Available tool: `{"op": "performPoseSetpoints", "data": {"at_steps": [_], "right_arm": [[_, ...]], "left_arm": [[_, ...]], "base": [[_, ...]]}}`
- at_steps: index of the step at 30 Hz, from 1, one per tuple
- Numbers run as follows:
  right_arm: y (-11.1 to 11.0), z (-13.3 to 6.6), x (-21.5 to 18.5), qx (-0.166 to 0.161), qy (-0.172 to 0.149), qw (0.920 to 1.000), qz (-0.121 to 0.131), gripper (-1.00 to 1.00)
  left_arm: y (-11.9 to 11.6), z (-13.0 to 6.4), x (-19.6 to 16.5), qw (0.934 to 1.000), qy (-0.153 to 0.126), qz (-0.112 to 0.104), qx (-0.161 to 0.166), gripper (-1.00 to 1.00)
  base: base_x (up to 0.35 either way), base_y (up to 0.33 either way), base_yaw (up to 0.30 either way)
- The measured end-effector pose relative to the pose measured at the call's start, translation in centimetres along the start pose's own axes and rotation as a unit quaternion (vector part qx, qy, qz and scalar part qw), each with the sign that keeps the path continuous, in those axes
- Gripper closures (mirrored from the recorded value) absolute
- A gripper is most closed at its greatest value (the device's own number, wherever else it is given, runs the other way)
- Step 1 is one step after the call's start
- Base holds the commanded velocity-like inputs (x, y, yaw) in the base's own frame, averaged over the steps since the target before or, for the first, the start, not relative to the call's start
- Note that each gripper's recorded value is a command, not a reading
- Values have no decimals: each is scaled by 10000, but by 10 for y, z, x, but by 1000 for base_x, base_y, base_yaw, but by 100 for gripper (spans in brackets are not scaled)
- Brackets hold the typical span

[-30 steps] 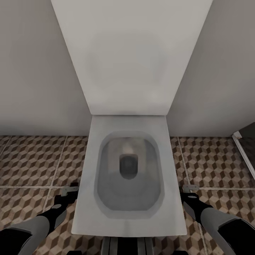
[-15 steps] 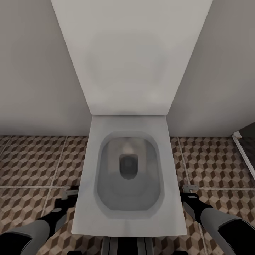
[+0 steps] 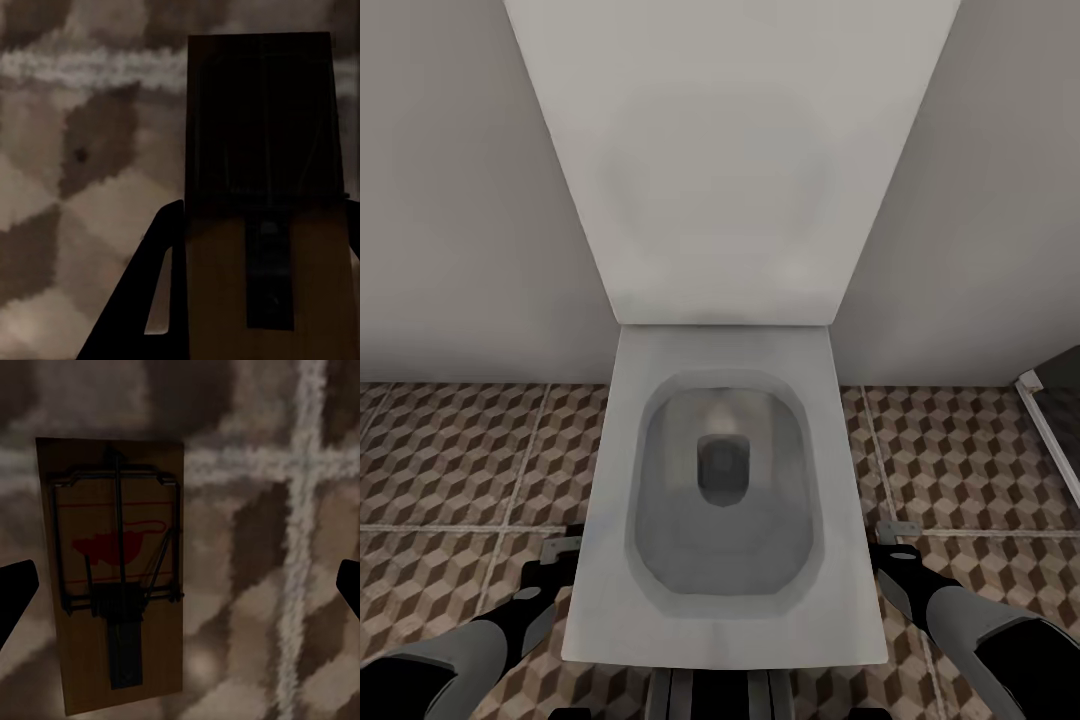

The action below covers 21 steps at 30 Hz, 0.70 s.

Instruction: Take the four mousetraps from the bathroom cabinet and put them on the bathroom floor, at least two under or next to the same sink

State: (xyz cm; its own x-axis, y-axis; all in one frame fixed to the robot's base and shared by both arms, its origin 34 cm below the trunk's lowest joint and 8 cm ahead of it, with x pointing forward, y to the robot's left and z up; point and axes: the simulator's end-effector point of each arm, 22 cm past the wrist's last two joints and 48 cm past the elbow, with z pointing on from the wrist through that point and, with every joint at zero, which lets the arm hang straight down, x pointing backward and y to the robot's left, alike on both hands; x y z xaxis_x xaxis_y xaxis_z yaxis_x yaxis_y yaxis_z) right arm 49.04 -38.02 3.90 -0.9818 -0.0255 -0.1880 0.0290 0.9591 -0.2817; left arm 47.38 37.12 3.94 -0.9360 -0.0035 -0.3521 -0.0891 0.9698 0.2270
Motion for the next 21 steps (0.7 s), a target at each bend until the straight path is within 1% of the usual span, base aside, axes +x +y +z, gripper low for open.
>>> {"op": "performPoseSetpoints", "data": {"at_steps": [6,9,17,18,19,21], "right_arm": [[0,0,0,0,0,10000,0,-100],[0,0,0,0,0,10000,0,-100],[0,0,0,0,1,10000,-1,-100],[0,0,0,0,1,10000,-1,-100],[0,0,0,0,4,10000,-1,-100],[0,0,0,0,4,10000,-1,-100]], "left_arm": [[-1,0,0,10000,1,6,8,100],[-1,0,0,10000,-4,42,22,100],[-1,0,0,10000,-2,38,20,100],[-1,0,0,10000,-3,38,20,-100],[-2,0,1,9999,6,135,30,-100],[-2,0,1,9999,10,138,30,-100]], "base": [[0,0,0],[0,0,0],[0,0,0],[0,0,0],[0,0,0],[0,0,0]]}}
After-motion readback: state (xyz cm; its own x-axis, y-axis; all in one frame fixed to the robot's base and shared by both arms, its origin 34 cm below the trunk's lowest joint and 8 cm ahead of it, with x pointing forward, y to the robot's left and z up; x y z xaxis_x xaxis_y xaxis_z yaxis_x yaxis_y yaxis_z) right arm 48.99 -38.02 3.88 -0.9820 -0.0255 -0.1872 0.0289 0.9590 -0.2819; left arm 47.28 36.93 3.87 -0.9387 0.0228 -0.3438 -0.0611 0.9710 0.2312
